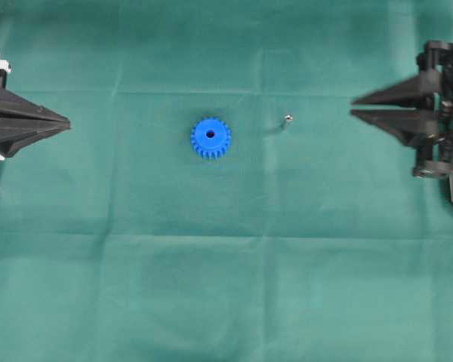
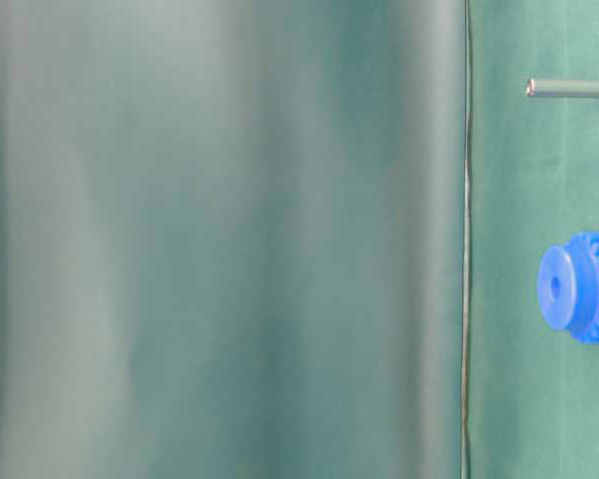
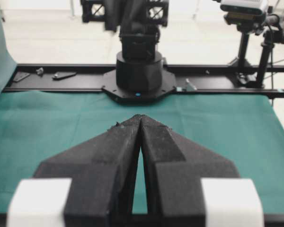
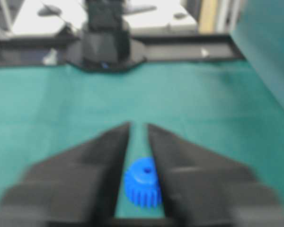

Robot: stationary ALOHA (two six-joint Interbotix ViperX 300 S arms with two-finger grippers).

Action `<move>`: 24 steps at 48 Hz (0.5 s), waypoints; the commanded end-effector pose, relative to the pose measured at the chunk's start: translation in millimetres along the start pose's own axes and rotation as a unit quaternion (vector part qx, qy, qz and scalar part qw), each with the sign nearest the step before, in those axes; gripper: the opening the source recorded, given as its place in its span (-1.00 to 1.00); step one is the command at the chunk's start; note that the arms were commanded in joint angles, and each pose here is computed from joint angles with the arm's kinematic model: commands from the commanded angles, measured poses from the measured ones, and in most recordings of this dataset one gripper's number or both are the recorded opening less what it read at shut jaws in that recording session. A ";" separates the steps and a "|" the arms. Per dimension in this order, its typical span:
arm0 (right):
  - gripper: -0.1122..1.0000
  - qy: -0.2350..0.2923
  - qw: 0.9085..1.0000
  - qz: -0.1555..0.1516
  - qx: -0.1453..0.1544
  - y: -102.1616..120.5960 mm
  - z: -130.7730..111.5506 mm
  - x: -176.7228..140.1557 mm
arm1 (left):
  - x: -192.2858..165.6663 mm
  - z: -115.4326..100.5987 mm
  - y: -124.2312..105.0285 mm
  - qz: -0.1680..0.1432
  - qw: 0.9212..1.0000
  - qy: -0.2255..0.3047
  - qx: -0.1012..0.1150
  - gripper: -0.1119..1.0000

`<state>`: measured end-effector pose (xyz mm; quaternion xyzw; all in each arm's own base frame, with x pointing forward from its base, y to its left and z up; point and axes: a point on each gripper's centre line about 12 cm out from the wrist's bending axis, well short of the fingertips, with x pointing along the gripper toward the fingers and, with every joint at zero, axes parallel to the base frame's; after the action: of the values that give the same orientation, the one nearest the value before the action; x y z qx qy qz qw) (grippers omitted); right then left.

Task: Insert the shaft placed at a random location into the center hole of the small gear at another random location.
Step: 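Move the right gripper open toward the small silver shaft, then lower the right gripper over the shaft and close on it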

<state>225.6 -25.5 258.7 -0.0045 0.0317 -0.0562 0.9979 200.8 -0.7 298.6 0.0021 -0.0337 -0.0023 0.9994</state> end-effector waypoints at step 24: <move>0.72 0.096 0.994 -0.056 0.000 -27.8 -106.5 63.7 | 2.7 7.1 0.6 0.001 1.000 -0.008 0.004 -0.80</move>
<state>268.7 -56.6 153.8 0.0036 0.1350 -0.1060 0.9852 201.1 -0.7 298.3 0.0029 -0.0330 -0.0022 0.9994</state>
